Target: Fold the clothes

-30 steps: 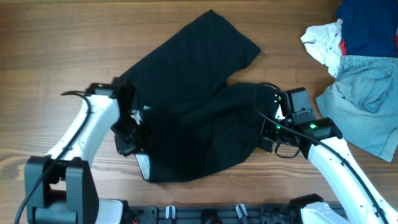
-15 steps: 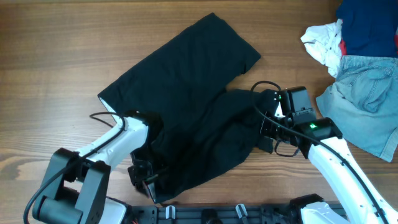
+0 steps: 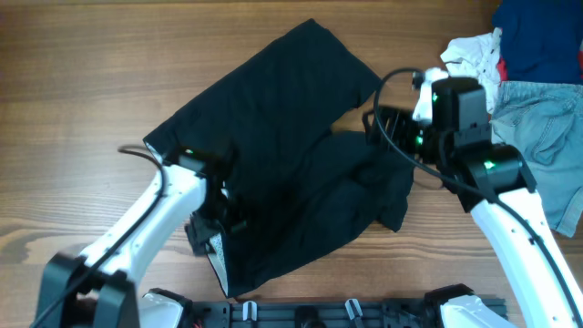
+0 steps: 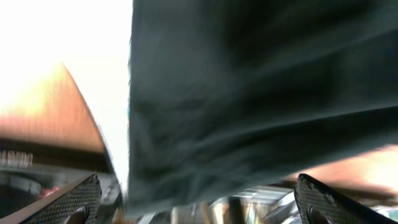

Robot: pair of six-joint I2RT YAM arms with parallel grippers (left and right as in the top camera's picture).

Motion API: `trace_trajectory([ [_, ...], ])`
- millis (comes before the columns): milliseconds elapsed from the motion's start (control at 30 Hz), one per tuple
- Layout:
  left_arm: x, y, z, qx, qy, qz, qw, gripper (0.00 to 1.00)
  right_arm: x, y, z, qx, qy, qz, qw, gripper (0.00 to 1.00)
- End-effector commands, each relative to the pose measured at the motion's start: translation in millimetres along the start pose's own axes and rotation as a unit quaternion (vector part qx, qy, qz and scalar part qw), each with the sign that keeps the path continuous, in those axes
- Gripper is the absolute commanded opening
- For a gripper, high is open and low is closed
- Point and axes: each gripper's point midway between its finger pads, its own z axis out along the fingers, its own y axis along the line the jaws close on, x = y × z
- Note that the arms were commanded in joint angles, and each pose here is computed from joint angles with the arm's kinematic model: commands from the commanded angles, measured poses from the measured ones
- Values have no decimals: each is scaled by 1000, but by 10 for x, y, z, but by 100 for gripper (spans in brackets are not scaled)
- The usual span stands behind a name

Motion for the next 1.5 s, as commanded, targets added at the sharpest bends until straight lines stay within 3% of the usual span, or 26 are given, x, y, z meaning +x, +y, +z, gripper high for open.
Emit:
trace_trajectory([
  [0, -473, -96, -336, 34, -124, -9, 992, 100, -109, -42, 348, 11, -3, -24, 1000, 100],
  [167, -1146, -222, -633, 77, -259, -26, 963, 100, -217, 86, 1034, -42, -11, -66, 997, 100],
  [300, -1542, -349, -774, 107, -320, -34, 941, 100, -198, 111, 1483, -69, -16, -78, 994, 99],
  [700, -2092, -422, -144, 83, -301, -47, 949, 100, 144, 57, 2257, -114, -1, -155, 981, 94],
  [967, -2287, -294, 137, 66, -288, -67, 953, 100, 343, -57, 2549, -111, 11, -150, 982, 88],
  [1467, -2898, -120, 406, 80, -329, -82, 937, 100, 394, -133, 2616, -96, 19, -108, 989, 90],
])
